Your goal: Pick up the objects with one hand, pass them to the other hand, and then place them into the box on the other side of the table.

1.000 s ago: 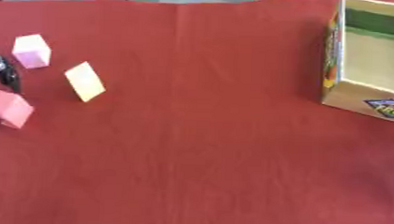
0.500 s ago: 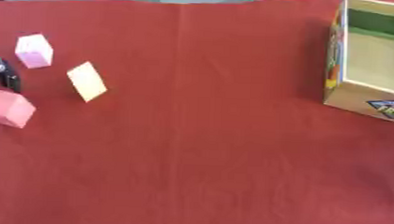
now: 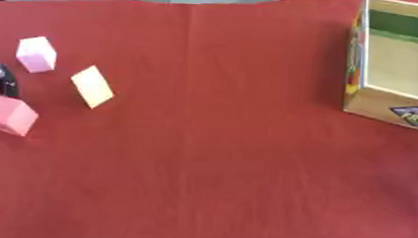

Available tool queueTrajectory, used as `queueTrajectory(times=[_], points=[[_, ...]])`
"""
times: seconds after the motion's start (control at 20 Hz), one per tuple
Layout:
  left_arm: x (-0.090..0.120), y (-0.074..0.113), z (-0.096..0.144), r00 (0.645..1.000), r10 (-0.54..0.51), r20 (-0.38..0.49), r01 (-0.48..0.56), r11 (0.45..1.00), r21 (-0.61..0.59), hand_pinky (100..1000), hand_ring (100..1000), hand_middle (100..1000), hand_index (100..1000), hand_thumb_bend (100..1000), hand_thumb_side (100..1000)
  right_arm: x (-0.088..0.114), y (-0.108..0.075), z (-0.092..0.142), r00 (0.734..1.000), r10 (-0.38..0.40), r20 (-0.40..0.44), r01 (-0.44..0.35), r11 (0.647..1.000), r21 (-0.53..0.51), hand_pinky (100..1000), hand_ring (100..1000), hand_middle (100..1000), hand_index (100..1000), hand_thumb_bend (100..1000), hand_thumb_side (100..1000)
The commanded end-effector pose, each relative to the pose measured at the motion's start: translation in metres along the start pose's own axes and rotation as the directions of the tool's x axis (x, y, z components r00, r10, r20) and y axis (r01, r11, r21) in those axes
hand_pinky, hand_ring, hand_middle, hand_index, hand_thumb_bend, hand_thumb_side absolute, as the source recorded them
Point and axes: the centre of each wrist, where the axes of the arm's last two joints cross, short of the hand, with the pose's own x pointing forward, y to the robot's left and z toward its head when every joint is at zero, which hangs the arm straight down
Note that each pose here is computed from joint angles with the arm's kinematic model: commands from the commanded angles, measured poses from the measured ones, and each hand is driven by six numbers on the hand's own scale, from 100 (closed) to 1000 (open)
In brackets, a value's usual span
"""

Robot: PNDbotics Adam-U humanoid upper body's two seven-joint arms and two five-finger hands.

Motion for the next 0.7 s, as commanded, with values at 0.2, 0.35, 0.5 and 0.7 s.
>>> queueTrajectory(times=[0.2, 0.35, 0.5, 0.7], points=[[-0.0090, 0.0082, 0.0113, 1.000, -0.006, -0.018, 0.006, 0.999, 0.035, 755, 726, 618, 646, 561, 100, 0.0071, -0.0032, -0.0030, 1.000, 0.018, 0.020, -0.019, 1.000, 0.009, 931, 1000, 849, 957, 100, 605], [-0.0089, 0.0075, 0.0108, 1.000, 0.000, -0.014, 0.000, 0.999, 0.034, 745, 703, 589, 610, 545, 100, 0.0071, -0.0035, -0.0027, 1.000, 0.018, 0.021, -0.018, 1.000, 0.009, 932, 1000, 850, 957, 100, 605], [-0.0091, 0.0070, 0.0109, 1.000, 0.007, -0.013, -0.007, 0.999, 0.032, 724, 673, 550, 557, 507, 100, 0.0072, -0.0039, -0.0026, 1.000, 0.017, 0.020, -0.017, 1.000, 0.009, 932, 1000, 850, 957, 100, 604], [-0.0099, 0.0068, 0.0125, 1.000, 0.016, -0.014, -0.016, 0.999, 0.033, 712, 653, 523, 532, 465, 100, 0.0075, -0.0044, -0.0026, 1.000, 0.017, 0.019, -0.017, 1.000, 0.010, 932, 1000, 850, 957, 100, 603]])
